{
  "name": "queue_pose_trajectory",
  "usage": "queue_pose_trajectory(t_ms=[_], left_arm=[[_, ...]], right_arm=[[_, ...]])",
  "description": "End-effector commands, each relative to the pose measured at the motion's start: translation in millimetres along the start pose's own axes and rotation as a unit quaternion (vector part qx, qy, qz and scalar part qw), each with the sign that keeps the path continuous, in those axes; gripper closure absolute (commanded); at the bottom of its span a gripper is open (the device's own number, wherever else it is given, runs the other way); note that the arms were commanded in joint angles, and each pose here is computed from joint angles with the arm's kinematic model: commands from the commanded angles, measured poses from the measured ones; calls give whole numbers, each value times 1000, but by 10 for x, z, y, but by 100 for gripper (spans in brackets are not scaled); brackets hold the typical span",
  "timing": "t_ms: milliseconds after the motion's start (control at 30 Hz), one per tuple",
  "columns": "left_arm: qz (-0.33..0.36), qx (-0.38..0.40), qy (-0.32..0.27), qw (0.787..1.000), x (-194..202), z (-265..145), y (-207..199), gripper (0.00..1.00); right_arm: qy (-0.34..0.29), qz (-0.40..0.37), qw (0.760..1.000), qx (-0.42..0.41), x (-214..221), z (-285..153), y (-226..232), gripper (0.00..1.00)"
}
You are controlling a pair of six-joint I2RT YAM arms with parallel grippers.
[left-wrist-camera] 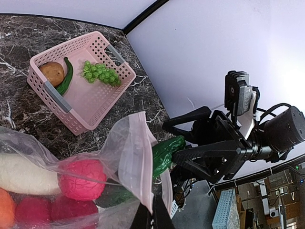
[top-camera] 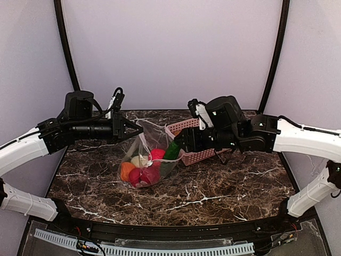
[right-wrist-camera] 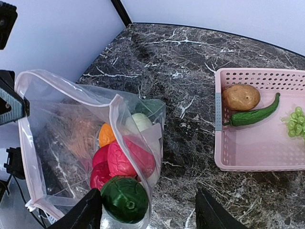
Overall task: Place the food in the zip-top bag and seal the zipper
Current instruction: Place the fake vegetable in the zipper food storage bag, then pick up the fake vegetable from the zipper food storage bag.
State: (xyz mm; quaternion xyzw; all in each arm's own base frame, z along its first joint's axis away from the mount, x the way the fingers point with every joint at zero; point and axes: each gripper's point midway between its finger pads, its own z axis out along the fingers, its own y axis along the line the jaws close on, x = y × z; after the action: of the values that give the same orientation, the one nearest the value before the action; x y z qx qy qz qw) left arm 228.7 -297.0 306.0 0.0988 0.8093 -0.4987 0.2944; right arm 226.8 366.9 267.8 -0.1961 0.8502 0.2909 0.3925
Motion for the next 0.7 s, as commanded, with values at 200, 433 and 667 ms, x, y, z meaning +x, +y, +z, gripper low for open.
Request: queue_pose_trajectory(t_ms=[200, 433, 667], left_arm=[[12, 15, -20, 1000, -64, -65, -89, 99], [13, 15, -21, 1000, -72, -63, -94, 99], [13, 13, -23, 1000, -70, -75, -87, 99]], right_arm=[[11, 11, 999, -32, -79, 61, 112, 48], [5, 14, 999, -39, -106, 58, 106, 56], [-7, 16, 999, -48, -175, -11, 123, 74]])
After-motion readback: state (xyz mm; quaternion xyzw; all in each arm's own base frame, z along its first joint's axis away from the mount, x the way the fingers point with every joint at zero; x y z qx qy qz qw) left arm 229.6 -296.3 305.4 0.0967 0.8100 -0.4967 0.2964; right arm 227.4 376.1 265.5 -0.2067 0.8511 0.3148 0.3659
